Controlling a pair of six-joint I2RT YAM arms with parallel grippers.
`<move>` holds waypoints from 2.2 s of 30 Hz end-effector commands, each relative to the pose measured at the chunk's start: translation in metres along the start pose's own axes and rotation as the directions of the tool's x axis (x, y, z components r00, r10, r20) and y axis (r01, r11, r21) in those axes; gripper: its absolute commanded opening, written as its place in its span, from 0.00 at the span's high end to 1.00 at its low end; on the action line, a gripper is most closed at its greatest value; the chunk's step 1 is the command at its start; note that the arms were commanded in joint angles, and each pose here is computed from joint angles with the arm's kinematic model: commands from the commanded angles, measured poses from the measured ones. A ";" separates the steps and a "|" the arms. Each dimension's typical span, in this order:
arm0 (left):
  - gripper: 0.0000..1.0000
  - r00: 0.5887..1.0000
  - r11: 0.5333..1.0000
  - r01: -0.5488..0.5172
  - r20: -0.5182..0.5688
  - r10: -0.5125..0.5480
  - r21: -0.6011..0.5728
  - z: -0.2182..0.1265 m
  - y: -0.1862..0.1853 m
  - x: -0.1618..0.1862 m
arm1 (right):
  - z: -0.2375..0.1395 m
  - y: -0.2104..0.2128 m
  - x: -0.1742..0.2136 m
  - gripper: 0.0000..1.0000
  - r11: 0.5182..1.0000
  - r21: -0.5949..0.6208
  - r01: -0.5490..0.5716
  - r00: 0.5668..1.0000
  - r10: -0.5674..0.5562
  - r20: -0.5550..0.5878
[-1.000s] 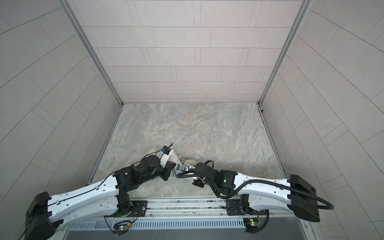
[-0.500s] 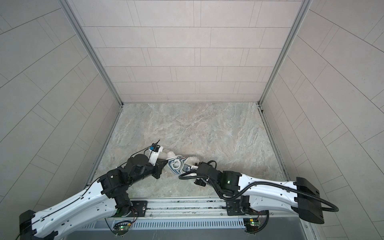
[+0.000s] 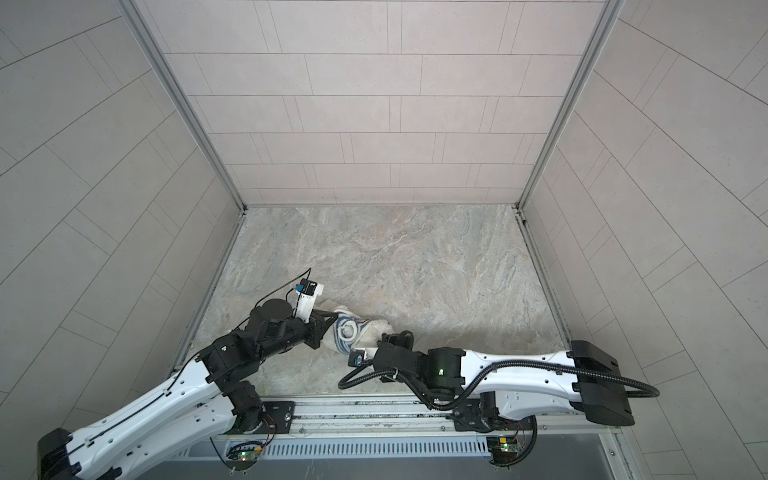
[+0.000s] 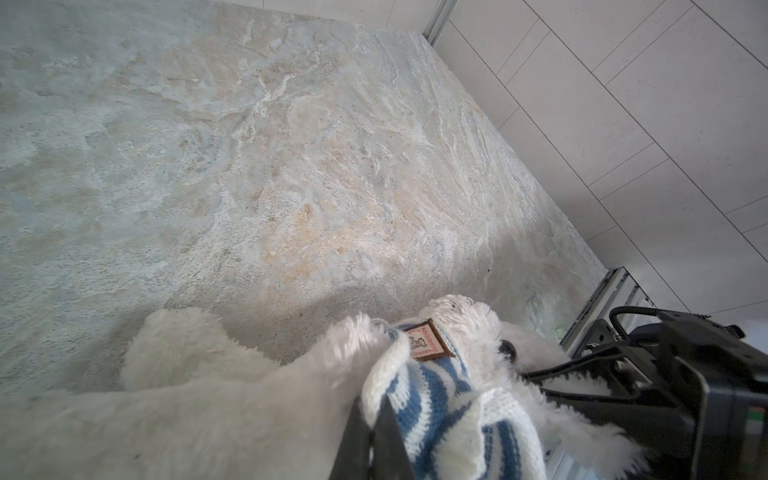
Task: Dress the teddy bear
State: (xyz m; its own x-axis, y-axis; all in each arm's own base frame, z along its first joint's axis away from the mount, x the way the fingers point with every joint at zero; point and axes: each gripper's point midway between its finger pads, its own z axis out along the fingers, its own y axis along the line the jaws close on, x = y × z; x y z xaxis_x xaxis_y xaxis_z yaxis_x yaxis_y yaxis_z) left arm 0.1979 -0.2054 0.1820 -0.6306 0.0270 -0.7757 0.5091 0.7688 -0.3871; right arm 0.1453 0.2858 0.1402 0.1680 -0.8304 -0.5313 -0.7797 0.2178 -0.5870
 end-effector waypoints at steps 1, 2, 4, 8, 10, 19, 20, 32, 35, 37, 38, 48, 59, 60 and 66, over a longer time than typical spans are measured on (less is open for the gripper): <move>1.00 0.998 0.997 0.023 0.054 -0.018 -0.076 -0.007 0.011 -0.022 | -0.011 -0.008 -0.005 1.00 0.995 0.072 0.070 0.997 -0.073 0.028; 1.00 0.998 0.995 0.035 0.049 -0.031 -0.094 -0.007 0.017 -0.019 | -0.014 -0.010 -0.006 1.00 0.993 0.089 0.076 0.996 -0.080 0.038; 1.00 0.998 0.990 0.062 0.041 -0.057 -0.127 -0.006 0.028 -0.013 | -0.020 -0.012 -0.009 1.00 0.988 0.125 0.091 0.993 -0.100 0.062; 1.00 0.996 0.978 0.089 0.026 -0.085 -0.187 -0.005 0.050 -0.001 | -0.026 -0.007 -0.008 1.00 0.977 0.162 0.142 0.983 -0.158 0.095; 1.00 0.995 0.974 0.103 0.012 -0.103 -0.202 -0.003 0.058 0.005 | -0.029 -0.006 -0.011 1.00 0.970 0.184 0.157 0.977 -0.179 0.112; 1.00 0.993 0.969 0.110 -0.023 -0.118 -0.221 -0.004 0.067 0.023 | -0.034 -0.003 -0.018 1.00 0.959 0.210 0.191 0.963 -0.225 0.151; 1.00 0.992 0.969 0.112 -0.026 -0.121 -0.222 -0.004 0.067 0.024 | -0.034 -0.002 -0.018 1.00 0.957 0.210 0.199 0.961 -0.232 0.150; 1.00 0.985 0.987 0.147 0.107 -0.139 -0.070 -0.010 0.034 0.005 | -0.030 0.016 -0.025 1.00 0.941 0.170 0.291 0.931 -0.320 0.175; 1.00 0.980 0.989 0.148 0.133 -0.148 0.011 -0.013 0.019 -0.003 | -0.027 0.019 -0.025 1.00 0.938 0.160 0.307 0.929 -0.332 0.162; 1.00 0.979 0.988 0.146 0.137 -0.152 0.048 -0.016 0.012 -0.006 | -0.025 0.017 -0.024 1.00 0.933 0.167 0.318 0.929 -0.342 0.144; 1.00 0.979 0.988 0.149 0.135 -0.154 0.049 -0.017 0.011 -0.007 | -0.024 0.017 -0.023 1.00 0.930 0.170 0.326 0.927 -0.350 0.135; 1.00 0.965 0.970 0.223 0.161 -0.206 -0.093 -0.019 0.042 0.000 | -0.021 0.012 -0.013 1.00 0.882 0.204 0.426 0.898 -0.439 0.024; 1.00 0.966 0.940 0.242 0.152 -0.210 -0.242 -0.027 0.074 0.009 | -0.027 0.015 -0.022 1.00 0.864 0.232 0.446 0.881 -0.470 0.058; 1.00 0.967 0.941 0.239 0.142 -0.210 -0.239 -0.025 0.073 0.010 | -0.027 0.016 -0.023 1.00 0.865 0.232 0.445 0.880 -0.470 0.064; 1.00 0.979 0.973 0.199 0.073 -0.192 -0.117 -0.012 0.047 0.009 | -0.028 0.013 -0.027 1.00 0.867 0.258 0.427 0.886 -0.458 0.075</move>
State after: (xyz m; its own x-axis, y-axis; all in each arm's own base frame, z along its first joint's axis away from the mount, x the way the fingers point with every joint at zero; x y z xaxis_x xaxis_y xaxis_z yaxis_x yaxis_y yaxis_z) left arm 0.2018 -0.1560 0.1456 -0.7071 -0.1654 -0.6875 0.2615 0.8422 -0.4716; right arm 0.1177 0.2934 0.1574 0.5299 -0.8134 -0.2400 -0.4686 -0.0450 -0.8822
